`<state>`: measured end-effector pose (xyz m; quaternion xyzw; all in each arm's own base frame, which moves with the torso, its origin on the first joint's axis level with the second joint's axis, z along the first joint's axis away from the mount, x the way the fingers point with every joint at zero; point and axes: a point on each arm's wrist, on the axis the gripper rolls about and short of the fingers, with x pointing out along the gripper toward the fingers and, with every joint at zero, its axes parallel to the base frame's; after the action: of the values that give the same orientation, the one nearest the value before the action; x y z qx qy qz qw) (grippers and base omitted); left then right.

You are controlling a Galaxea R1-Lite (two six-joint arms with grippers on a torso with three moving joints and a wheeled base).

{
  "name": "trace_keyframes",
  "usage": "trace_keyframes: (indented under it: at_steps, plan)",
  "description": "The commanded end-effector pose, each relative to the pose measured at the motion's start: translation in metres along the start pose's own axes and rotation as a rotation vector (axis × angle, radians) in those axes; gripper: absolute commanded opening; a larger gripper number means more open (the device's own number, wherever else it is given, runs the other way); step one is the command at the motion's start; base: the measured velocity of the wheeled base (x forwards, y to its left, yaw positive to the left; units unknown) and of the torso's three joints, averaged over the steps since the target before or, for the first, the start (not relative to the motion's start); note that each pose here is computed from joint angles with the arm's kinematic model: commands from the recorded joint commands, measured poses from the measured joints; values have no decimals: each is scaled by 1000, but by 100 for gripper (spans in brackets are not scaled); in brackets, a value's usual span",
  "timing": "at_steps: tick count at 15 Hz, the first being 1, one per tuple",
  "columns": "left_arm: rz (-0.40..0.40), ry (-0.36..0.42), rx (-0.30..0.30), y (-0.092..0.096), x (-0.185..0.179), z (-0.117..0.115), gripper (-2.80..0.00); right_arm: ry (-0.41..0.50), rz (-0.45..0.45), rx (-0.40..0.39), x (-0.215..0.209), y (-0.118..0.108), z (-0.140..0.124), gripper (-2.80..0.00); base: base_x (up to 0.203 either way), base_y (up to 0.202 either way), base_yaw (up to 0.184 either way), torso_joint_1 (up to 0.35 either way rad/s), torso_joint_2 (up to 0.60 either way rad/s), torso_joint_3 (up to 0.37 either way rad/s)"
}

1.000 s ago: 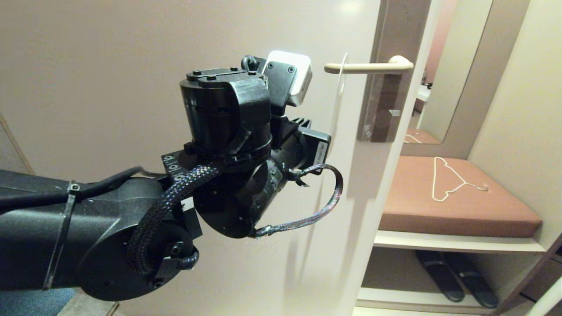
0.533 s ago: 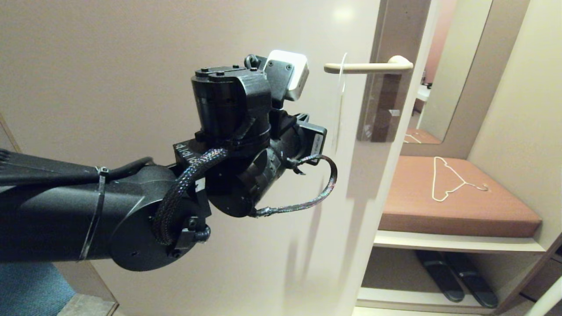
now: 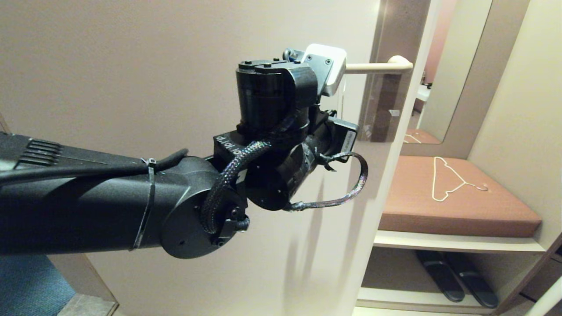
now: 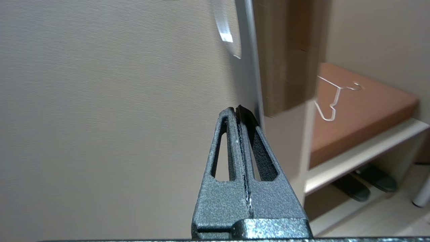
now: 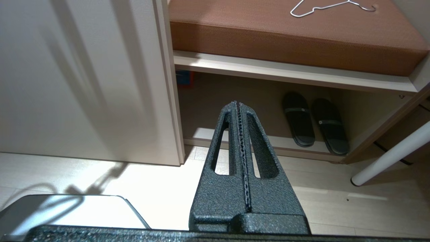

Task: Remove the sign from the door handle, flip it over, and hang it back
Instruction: Hang the sign back with the other side facing out

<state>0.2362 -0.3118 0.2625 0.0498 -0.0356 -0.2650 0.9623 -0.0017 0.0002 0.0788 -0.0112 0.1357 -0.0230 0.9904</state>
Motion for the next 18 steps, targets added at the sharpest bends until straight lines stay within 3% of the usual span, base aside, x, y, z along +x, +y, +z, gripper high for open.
trace_keyframes:
  at_steps: [1, 4, 12, 18]
  plan:
    - [-25, 6, 3, -12, 0, -4, -280, 1, 0, 0, 0, 0, 0, -280, 0, 0, 0, 0, 0, 0]
    - [-42, 5, 3, -20, 0, -5, -280, 1, 0, 0, 0, 0, 0, -280, 0, 0, 0, 0, 0, 0]
    - [-28, 4, 4, -19, 11, -8, -280, 1, 0, 0, 0, 0, 0, -280, 0, 0, 0, 0, 0, 0]
    - [18, 4, 4, -3, 31, -12, -280, 1, 0, 0, 0, 0, 0, -280, 0, 0, 0, 0, 0, 0]
